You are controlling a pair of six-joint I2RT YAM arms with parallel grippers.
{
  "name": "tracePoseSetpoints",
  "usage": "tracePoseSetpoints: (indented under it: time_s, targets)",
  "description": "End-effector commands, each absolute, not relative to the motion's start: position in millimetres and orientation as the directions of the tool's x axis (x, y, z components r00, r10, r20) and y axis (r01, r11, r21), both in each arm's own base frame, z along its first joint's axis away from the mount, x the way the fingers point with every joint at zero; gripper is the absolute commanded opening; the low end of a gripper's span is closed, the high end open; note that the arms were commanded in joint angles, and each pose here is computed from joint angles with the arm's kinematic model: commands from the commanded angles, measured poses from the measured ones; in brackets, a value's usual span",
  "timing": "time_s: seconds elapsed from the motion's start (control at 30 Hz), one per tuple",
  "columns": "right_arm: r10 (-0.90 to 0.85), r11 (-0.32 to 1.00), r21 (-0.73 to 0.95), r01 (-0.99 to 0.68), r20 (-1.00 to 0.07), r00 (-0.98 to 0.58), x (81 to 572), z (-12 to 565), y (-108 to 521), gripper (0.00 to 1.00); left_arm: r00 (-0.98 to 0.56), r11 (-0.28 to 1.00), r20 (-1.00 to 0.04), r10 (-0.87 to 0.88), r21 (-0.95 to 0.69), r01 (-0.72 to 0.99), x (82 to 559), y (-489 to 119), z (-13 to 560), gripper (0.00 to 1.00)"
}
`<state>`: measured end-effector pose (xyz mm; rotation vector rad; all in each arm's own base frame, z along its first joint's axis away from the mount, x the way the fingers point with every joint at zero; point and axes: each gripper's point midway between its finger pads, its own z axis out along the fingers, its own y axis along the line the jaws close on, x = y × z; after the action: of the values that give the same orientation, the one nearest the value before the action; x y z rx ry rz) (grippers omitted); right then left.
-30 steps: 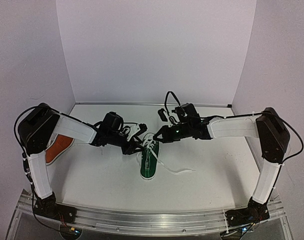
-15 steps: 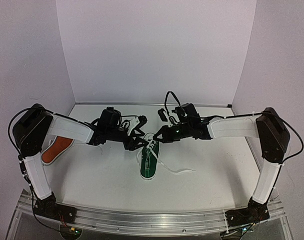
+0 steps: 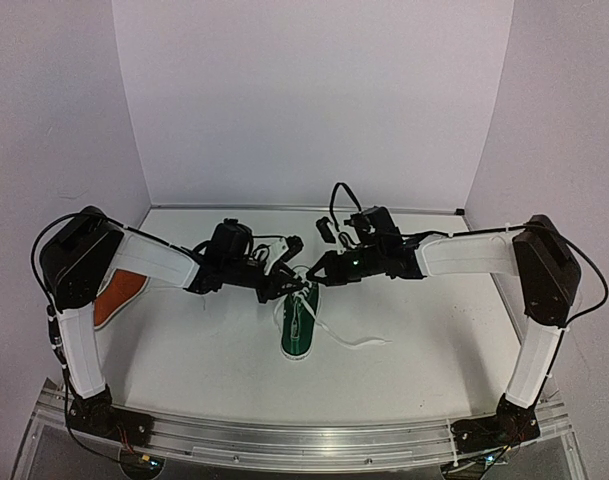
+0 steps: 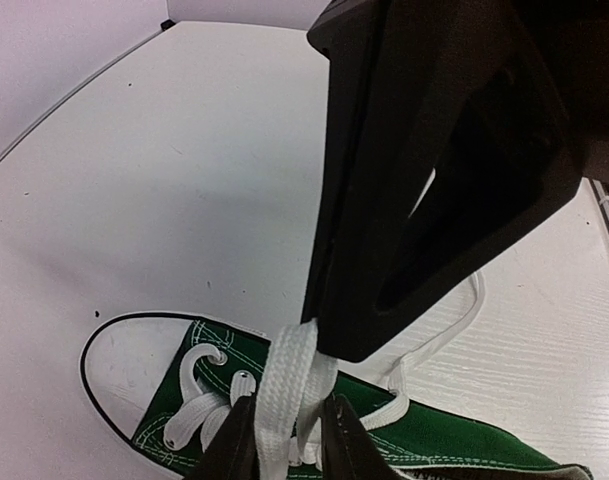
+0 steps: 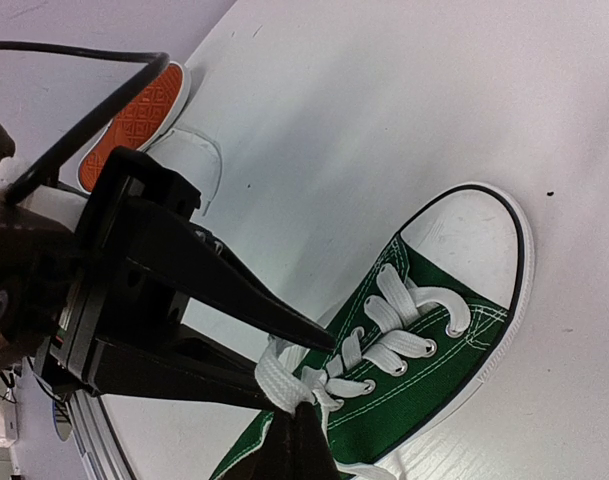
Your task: Tie the shoes
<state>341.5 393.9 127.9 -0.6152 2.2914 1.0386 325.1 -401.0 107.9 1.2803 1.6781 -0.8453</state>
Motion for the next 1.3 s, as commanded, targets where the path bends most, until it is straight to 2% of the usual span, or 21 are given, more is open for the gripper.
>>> tracePoseSetpoints:
  time_s: [0.0,0.37,0.63,0.83,1.03,1.27]
  targets:
    - [-0.158,0.576,0.525,-0.626,-0.680,-0.716,344,149,398,0.00,-0.089,0.228,-0.924,0.371,-0.002,0.974,329,-414,120,0.19]
    - [-0.151,0.583,0.524,-0.621,-0.681,-0.717,346,150,397,0.00,-0.091,0.228,-0.908,0.408,0.005,0.974,327,-415,107,0.21]
    - [-0.143,0.592,0.535,-0.603,-0.666,-0.732,346,145,397,0.00,-0.076,0.390,-0.922,0.379,0.085,0.917,340,-399,135,0.53]
    - [-0.134,0.597,0.547,-0.587,-0.654,-0.745,346,142,396,0.00,-0.018,0.456,-0.909,0.416,0.191,0.869,336,-400,147,0.62]
    - [-0.124,0.598,0.557,-0.575,-0.645,-0.754,346,141,396,0.00,-0.002,0.493,-0.899,0.437,0.238,0.837,340,-404,149,0.60]
    - [-0.122,0.596,0.564,-0.571,-0.640,-0.759,346,141,397,0.00,0.033,0.478,-0.873,0.486,0.297,0.827,337,-416,138,0.37]
